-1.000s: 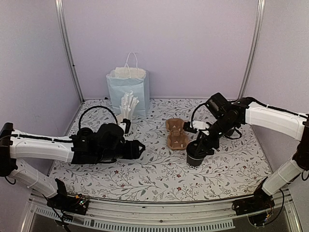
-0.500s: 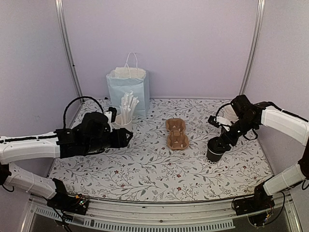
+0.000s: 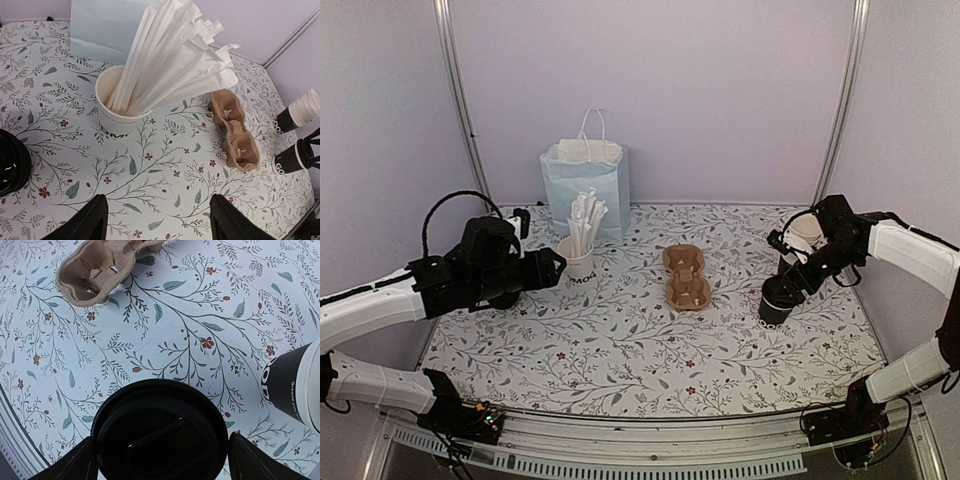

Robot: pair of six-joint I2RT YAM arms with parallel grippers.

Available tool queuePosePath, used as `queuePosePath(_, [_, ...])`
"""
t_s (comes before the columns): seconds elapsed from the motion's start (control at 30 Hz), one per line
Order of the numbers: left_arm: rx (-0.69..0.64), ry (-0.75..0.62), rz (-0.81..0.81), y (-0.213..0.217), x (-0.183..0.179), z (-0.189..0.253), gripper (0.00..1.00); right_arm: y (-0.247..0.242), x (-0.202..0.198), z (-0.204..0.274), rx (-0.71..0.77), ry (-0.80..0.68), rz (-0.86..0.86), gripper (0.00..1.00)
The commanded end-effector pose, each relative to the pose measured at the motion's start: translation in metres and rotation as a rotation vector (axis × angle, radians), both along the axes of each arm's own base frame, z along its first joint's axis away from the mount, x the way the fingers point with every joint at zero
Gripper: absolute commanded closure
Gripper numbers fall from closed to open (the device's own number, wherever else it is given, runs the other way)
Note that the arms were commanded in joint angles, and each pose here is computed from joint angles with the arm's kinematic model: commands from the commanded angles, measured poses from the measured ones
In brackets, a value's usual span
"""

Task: Pack the takeout coffee

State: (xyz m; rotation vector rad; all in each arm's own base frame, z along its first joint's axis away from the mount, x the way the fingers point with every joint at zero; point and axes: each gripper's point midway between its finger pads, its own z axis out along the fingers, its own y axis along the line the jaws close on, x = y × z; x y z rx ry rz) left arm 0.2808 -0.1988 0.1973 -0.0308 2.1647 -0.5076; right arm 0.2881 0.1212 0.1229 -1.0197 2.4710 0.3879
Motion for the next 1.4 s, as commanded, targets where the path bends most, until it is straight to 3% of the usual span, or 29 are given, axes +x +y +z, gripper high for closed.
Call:
queuePosePath(0.0, [0.003, 0.011, -0.012, 0.007, 0.000, 0.008, 0.28, 0.002, 0.003, 0.008, 0.024, -0.030, -0.012, 0.08])
queuePosePath(0.43, [0.086, -0.055, 0.039, 0.031, 0.036, 0.060, 0.28, 0.020, -0.011, 0.062, 0.153, -0.089, 0.054, 0.01])
queuePosePath(0.9, [0.139, -0.187, 0.048, 0.031, 0.110, 0.138, 0.32, 0.051, -0.040, 0.091, 0.382, -0.157, 0.216, 0.09])
queuePosePath(1.13, [0.149, -0.152, 0.165, 0.059, 0.182, 0.155, 0.38, 0.058, -0.048, 0.087, 0.433, -0.150, 0.262, 0.11])
queuePosePath(1.37, [0.183, -0.085, 0.177, 0.067, 0.271, 0.135, 0.39, 0.055, -0.052, 0.074, 0.426, -0.184, 0.260, 0.11])
